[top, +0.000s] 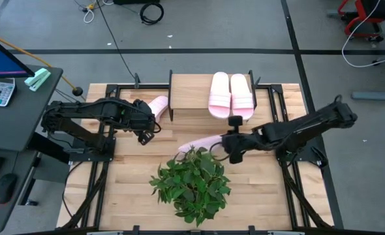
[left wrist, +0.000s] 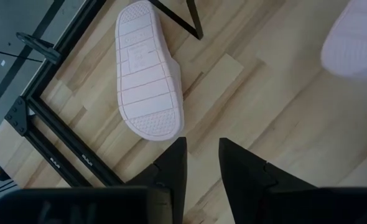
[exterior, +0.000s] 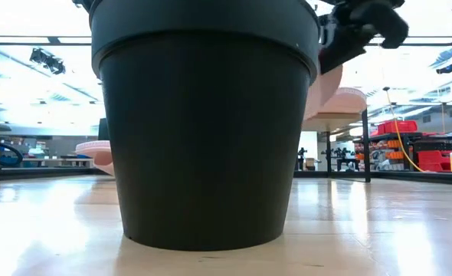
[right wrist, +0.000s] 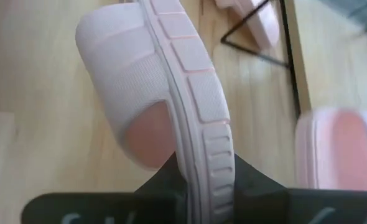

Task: Pick and place slides into the shelf
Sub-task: Put the bottom slide on the shelf

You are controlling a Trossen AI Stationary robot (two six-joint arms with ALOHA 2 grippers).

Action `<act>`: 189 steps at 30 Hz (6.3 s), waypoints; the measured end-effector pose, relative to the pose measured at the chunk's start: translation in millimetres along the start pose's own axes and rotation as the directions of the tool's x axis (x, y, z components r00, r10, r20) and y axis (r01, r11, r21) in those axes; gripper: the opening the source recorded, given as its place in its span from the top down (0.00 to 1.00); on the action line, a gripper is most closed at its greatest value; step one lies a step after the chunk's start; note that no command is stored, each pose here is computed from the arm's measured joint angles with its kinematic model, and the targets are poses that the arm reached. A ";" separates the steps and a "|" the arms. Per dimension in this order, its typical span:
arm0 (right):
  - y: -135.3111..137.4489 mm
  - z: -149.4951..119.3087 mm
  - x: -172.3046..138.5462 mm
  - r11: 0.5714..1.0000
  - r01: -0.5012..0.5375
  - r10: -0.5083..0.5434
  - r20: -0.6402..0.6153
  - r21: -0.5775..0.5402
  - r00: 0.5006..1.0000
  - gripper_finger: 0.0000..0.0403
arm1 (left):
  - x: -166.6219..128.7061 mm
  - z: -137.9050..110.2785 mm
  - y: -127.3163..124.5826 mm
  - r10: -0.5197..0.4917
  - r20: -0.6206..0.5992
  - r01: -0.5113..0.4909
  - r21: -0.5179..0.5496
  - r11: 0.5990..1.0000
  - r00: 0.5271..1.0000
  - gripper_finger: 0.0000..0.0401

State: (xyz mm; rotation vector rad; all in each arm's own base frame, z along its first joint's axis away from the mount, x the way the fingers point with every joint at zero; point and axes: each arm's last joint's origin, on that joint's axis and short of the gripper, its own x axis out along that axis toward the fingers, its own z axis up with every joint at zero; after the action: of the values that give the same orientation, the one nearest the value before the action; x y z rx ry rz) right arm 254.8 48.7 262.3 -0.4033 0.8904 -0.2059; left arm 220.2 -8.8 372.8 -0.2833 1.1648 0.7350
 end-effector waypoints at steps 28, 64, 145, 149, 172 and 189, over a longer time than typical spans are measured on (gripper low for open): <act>-50.3 -63.0 -123.7 0.835 -0.240 0.382 -0.209 0.494 0.900 0.90 | -0.1 0.8 -0.6 -0.006 0.008 0.006 -0.006 1.000 1.000 0.77; -172.3 70.1 -129.5 0.978 -0.078 0.109 -0.157 0.194 0.982 0.90 | 15.1 51.5 23.6 -0.045 0.224 0.021 0.112 0.994 0.974 0.72; -200.7 99.1 -95.5 0.962 -0.053 0.044 0.039 0.269 0.998 0.90 | 0.4 88.7 13.8 -0.350 0.479 0.169 0.380 0.909 0.805 0.57; -200.9 99.0 -95.5 0.962 -0.045 0.037 0.036 0.269 0.999 0.90 | 0.6 88.6 14.0 -0.346 0.478 0.161 0.387 0.908 0.807 0.65; -203.0 98.0 -96.3 0.974 0.025 -0.027 0.008 0.225 1.000 0.58 | 5.3 92.7 24.5 -0.281 0.489 0.126 0.326 0.937 0.826 0.80; -212.2 82.8 -134.3 0.924 0.340 -0.333 -0.072 0.173 0.940 0.38 | 9.3 101.2 39.8 -0.230 0.519 0.287 -0.031 0.957 0.824 0.80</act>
State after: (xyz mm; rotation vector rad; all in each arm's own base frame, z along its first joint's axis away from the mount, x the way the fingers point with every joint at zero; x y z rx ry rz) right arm 235.5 -76.9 494.2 -0.3790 0.8300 -0.6116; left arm 269.8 80.8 410.5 -0.3066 0.5637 0.5822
